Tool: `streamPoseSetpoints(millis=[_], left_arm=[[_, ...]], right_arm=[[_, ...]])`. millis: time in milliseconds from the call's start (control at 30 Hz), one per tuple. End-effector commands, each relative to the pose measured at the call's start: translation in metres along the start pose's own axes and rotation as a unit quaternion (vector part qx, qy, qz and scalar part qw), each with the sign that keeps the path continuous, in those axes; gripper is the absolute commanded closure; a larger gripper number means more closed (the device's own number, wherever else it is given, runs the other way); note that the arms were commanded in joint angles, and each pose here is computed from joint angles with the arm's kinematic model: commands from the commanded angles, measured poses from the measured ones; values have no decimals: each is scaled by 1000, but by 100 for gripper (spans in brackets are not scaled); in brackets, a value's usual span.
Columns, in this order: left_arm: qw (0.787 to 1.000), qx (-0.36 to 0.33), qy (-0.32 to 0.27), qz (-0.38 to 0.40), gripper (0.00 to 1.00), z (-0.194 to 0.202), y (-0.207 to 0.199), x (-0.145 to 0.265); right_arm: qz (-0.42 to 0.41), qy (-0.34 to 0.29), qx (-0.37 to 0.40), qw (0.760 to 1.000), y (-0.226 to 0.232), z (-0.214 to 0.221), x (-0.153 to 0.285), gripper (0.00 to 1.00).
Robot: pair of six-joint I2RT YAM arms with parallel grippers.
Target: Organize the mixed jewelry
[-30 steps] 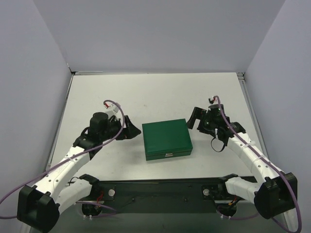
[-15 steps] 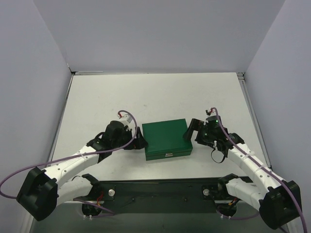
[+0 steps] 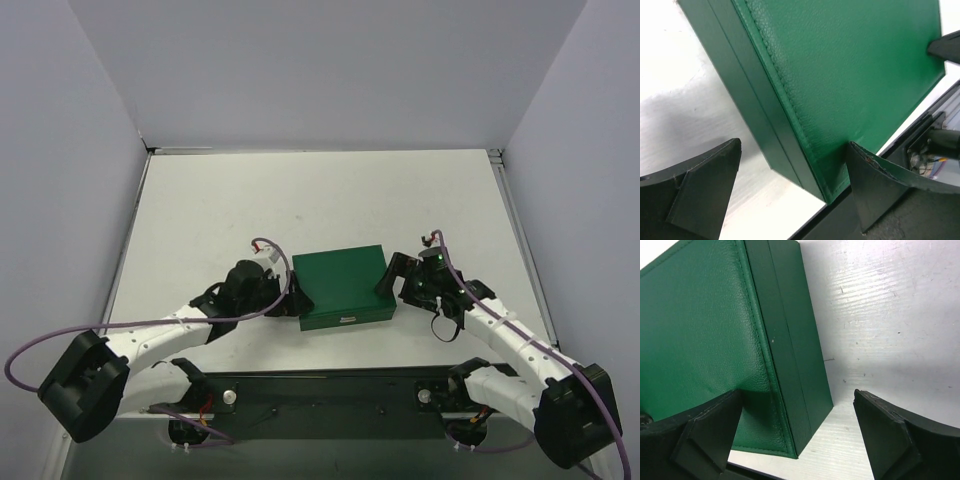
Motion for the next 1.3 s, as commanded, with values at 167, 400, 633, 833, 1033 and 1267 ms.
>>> streamPoseSetpoints(millis=[167,400,633,833,1033,1267], left_arm=[[998,15,50,-33,6,51,10,-12],[999,-6,35,-39,6,35,4,-14],[997,-46,-9,-61,10,10,-3,-1],[995,-67,-69,-39,9,-11,-13,17],[998,-41,-17,-37,9,22,-2,3],[999,-19,17,-47,10,45,7,-4]], right_arm=[[120,24,-11,992,-49,36,-16,0],[129,18,-2,991,-45,32,-19,1],[189,-105,103,971,-25,10,9,3],[58,-102,88,989,0,15,8,3],[72,-98,68,990,-12,23,1,3],[111,-72,71,989,-17,28,-4,3]])
Point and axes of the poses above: each gripper's point midway between its finger pads, its own x axis back along the fingers, its own y axis along the line the jaws close on, z = x × y, the point moved 7 cm from there along x, back along the fingers, and after that the axes turned 15 degrees about -x, right-handed, at the moved point
